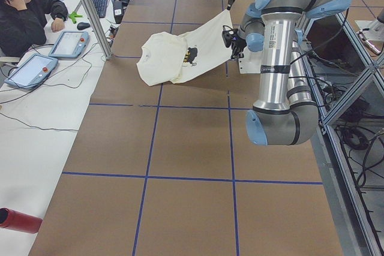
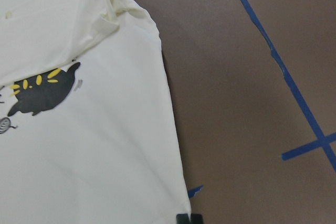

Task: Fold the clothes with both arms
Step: 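Carry the hem with both grippers over the shirt toward the collar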

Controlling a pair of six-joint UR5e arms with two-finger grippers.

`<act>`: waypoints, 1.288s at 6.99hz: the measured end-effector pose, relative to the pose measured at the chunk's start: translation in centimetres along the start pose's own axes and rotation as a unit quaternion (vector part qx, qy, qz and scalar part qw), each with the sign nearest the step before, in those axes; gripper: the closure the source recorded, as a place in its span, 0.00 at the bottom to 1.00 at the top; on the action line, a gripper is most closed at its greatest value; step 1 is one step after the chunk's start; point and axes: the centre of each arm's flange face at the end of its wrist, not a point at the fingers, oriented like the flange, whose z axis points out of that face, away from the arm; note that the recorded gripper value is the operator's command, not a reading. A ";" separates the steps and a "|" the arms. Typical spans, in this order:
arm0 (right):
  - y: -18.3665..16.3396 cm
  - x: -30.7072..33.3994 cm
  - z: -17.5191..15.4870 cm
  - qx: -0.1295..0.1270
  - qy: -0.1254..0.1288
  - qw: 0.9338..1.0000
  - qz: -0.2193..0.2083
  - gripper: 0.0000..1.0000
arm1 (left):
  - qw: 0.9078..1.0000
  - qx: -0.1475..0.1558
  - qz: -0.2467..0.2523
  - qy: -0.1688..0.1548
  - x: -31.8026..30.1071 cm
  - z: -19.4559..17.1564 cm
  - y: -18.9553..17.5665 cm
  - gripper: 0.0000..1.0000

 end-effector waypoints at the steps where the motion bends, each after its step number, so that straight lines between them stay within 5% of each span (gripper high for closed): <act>1: -1.1 -0.5 -1.9 -0.013 0.002 1.000 0.008 1.00 | 1.000 -0.019 -0.001 0.004 -0.1 -2.9 -0.3 1.00; 3: -3.8 -2.5 -3.0 -0.002 -0.008 1.000 -0.013 1.00 | 0.999 -0.007 0.036 0.016 0.6 -4.9 -3.1 1.00; 5: -8.1 -6.4 -1.5 0.028 -0.005 0.999 -0.026 1.00 | 0.995 0.056 0.087 0.008 2.9 -3.3 -8.9 1.00; 9: -20.5 -10.8 6.6 0.096 0.061 0.993 -0.031 1.00 | 0.982 0.143 0.105 -0.067 7.4 3.6 -22.4 1.00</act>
